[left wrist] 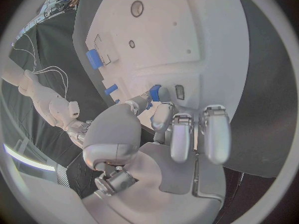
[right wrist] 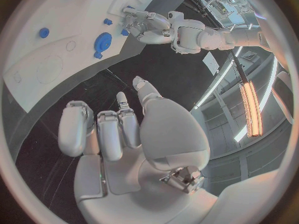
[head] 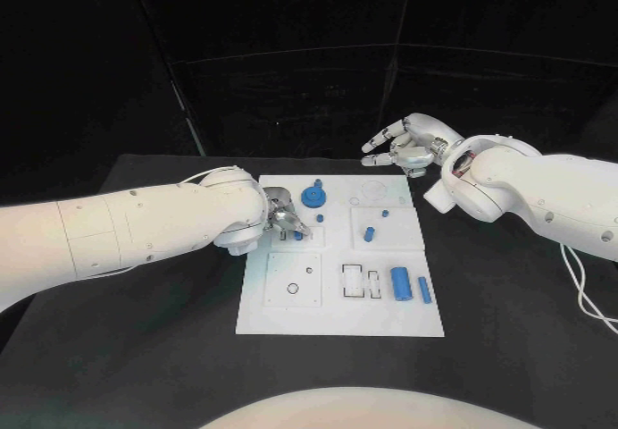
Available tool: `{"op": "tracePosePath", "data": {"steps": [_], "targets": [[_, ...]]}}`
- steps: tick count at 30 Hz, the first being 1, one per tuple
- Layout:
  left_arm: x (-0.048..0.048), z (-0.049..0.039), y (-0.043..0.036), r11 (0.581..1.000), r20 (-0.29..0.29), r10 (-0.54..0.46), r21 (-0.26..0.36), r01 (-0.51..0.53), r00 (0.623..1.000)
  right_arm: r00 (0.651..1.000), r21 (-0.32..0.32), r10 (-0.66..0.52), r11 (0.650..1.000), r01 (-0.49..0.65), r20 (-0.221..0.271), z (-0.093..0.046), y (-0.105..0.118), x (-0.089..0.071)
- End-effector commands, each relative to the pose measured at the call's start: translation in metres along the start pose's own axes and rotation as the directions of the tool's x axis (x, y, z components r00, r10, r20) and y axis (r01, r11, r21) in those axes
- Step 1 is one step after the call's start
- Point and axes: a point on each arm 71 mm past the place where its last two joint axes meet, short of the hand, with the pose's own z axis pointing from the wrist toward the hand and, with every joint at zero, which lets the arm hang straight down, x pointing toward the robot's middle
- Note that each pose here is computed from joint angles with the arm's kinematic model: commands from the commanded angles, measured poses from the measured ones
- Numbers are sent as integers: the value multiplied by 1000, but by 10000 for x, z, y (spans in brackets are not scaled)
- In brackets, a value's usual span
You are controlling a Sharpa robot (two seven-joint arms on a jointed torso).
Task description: Assemble the parts on the task board
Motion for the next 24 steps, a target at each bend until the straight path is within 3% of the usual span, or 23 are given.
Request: {"op": "tracePosePath", "data": {"steps": [1,13,24], "targets": [[40,18,25,1000,-25,14,-19,-14,1000,1000,-12,-1,1000,1,-11,5,18,2],[18,31,49,1000,-13,5,-28,-6,1000,1000,-14,-2,1000,1,-8,4,15,-3],[12,-5,116,999,2,-12,-30,12,1000,1000,-17,-2,1000,2,-7,8,7,-12]]}}
